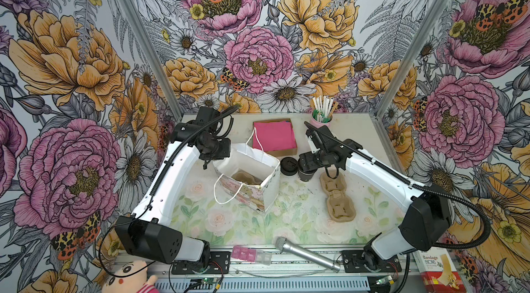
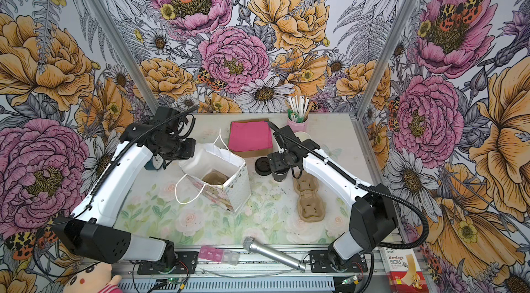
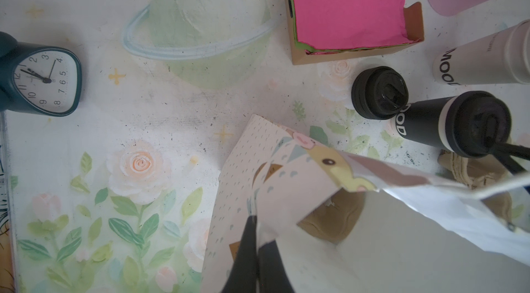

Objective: Pack a coffee takeout order
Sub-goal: Move the takeout bag to the center of the table, then pick up the coffee cup from the center of the table.

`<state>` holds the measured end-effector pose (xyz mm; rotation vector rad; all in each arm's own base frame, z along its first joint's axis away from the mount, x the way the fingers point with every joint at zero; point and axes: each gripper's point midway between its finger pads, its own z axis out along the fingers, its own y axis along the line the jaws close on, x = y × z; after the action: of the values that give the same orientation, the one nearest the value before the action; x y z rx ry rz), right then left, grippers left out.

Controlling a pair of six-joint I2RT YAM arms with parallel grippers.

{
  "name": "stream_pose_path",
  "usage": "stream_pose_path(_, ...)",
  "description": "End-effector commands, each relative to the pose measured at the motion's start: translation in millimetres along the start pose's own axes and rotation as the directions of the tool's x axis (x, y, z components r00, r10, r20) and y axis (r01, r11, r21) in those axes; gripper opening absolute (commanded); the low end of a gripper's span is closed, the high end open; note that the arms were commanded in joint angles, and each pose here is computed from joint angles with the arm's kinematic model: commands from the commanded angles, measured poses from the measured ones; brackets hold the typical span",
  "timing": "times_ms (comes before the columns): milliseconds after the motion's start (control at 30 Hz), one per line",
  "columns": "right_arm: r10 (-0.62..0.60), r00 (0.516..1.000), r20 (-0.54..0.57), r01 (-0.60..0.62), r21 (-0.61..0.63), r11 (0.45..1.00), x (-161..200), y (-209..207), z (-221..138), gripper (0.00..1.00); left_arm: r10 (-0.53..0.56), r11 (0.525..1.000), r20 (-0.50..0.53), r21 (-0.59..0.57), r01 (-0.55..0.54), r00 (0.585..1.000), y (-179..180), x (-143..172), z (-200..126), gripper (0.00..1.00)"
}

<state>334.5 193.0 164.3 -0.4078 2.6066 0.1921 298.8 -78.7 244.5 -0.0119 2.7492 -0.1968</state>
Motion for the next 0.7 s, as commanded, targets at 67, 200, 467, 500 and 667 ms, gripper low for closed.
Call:
stream_pose_path(67,0.001,1.000,-0.026,-0.002,-0.021,1.000,-5.0,3.2,0.7,0.92,-0.012,0.999,-0.061,0.039,0.014,0.998,-9.5,17.6,3.0,0.00)
stream_pose_path(200,0.001,0.998,-0.067,-0.002,-0.016,1.000,-1.0,2.8,6.9,0.94,-0.007,0.999,-0.065,0.043,0.010,0.998,-11.8,18.2,4.4,0.00)
stream_pose_path(467,0.004,0.995,-0.098,-0.002,0.020,1.000,0.8,-2.4,11.0,0.96,-0.002,0.999,-0.079,0.043,0.005,0.997,-13.5,21.3,7.6,0.00)
stream_pose_path(500,0.002,0.995,-0.104,0.000,0.021,1.000,1.0,-2.3,12.1,0.96,-0.003,0.999,-0.079,0.041,0.006,0.997,-13.3,21.3,8.1,0.00)
stream_pose_path(667,0.002,0.992,-0.126,0.000,0.018,1.000,-0.4,-0.4,17.7,0.96,-0.002,0.999,-0.082,0.042,0.005,0.997,-14.1,21.0,8.9,0.00)
